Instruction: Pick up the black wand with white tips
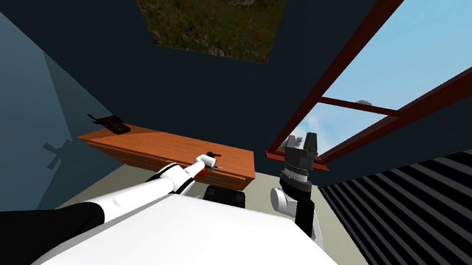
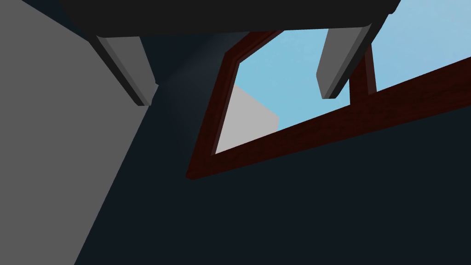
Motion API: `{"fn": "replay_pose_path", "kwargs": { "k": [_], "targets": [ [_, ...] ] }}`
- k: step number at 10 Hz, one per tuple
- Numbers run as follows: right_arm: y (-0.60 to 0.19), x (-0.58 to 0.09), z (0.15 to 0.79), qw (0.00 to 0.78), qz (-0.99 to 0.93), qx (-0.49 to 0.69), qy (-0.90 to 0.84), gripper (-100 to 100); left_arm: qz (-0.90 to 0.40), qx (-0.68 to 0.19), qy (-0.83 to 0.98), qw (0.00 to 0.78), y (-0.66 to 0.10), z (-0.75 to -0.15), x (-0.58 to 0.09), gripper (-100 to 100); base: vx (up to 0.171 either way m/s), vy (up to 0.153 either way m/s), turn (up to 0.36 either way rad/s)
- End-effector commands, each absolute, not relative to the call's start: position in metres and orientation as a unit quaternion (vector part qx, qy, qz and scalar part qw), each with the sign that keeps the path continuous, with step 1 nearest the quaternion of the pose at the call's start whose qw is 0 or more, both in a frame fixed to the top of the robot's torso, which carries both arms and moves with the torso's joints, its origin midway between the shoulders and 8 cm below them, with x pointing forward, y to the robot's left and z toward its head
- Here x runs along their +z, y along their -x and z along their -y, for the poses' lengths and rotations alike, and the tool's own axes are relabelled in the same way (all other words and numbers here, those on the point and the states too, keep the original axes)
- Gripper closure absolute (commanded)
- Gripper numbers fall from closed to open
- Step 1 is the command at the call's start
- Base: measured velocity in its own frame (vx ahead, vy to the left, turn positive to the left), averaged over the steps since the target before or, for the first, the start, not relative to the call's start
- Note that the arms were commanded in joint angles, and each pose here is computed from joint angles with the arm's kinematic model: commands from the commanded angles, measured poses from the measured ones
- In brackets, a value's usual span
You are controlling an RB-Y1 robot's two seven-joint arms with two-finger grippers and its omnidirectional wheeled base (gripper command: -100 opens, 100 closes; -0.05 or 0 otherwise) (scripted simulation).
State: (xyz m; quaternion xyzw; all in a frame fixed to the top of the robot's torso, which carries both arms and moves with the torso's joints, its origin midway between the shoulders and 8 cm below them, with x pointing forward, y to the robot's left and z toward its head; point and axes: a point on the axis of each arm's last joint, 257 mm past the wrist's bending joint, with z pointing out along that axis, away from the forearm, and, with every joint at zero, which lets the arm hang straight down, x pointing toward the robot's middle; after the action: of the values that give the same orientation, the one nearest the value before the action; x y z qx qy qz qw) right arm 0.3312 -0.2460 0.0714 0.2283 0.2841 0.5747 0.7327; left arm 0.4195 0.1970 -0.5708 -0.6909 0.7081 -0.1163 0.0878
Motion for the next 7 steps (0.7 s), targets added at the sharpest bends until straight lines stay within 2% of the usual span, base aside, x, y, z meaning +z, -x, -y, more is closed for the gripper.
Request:
{"fn": "replay_pose_path", "kwargs": {
  "k": [1, 4, 5, 7],
  "targets": [
    [-0.331, 0.071, 0.246, 0.733, -0.284, 0.575, -0.228, 0, -0.707, -0.117, 0.692, 0.089, -0.414, -0.197, -0.577, -100, 0.055, -0.009, -0.016],
    [-0.331, 0.071, 0.246, 0.733, -0.284, 0.575, -0.228, 0, -0.706, -0.116, 0.693, 0.088, -0.406, -0.199, -0.583, -100, 0.040, 0.001, -0.021],
    [-0.331, 0.071, 0.246, 0.733, -0.284, 0.575, -0.228, 0, -0.706, -0.117, 0.693, 0.089, -0.407, -0.199, -0.583, 100, 0.000, 0.000, 0.000],
    [-0.331, 0.071, 0.246, 0.733, -0.284, 0.575, -0.228, 0, -0.706, -0.115, 0.693, 0.087, -0.404, -0.199, -0.585, 100, -0.004, 0.000, 0.004]
  ]
}}
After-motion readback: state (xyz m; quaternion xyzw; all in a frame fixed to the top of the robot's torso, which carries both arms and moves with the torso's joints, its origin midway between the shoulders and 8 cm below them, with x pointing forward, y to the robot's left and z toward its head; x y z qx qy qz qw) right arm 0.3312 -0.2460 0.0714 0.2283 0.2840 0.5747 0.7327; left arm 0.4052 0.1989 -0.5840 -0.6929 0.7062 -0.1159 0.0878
